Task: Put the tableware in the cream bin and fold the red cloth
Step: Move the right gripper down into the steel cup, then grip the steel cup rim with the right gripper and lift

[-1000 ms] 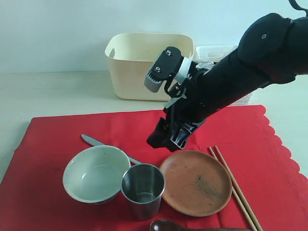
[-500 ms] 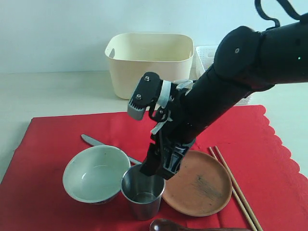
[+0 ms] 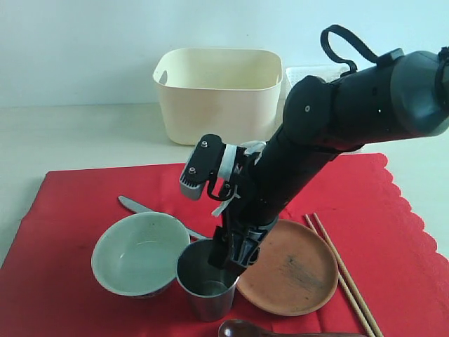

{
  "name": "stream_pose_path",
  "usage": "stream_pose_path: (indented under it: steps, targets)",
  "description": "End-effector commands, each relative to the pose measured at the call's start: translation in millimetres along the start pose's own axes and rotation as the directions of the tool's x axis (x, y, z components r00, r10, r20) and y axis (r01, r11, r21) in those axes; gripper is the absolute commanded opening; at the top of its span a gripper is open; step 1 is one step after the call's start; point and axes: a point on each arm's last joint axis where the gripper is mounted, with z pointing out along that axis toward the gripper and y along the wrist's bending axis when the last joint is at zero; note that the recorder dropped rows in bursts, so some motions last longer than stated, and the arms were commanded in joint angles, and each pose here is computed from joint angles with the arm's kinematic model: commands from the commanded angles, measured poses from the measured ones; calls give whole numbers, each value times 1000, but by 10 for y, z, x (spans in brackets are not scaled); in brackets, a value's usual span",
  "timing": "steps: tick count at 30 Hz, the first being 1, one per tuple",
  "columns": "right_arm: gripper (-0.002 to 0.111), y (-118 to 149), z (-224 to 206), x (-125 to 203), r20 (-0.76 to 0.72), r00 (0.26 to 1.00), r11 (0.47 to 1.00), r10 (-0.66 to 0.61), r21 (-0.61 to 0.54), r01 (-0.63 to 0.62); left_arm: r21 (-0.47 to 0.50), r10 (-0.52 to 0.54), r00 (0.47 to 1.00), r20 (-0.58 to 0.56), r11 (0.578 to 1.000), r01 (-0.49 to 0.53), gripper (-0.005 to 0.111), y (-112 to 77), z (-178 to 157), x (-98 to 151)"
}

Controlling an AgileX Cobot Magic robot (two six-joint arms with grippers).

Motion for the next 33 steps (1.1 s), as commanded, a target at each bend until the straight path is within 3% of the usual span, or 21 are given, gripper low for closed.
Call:
stream_pose_path:
  steps: [1,10,16,19,27,33]
  targets:
    - [60,-6,-9,-30,6,1000,1000,-6,6,6,7,-4,1000,14,1000,4,0,-4,-2,-4]
    - [49,2,-9,-25,1,1000,1000,-8,-2,8,7,-4,1000,14,1000,4,0,-4,-2,-4]
    - [18,6,-9,-22,-2,1000,1000,-13,-7,13,7,-4,1000,14,1000,4,0,-4,-2,-4]
    - [7,-4,-10,-7,-19,996,996,-91,1,91,7,-4,1000,14,1000,4,0,-4,-2,-4]
    - [6,-11,-63,-47,-35,973,973,-229,-19,228,7,-4,1000,14,1000,4,0,-4,-2,-4]
    - [0,-23,-179,-144,-26,968,968,-249,-24,249,7,-4,1000,14,1000,4,0,-4,-2,-4]
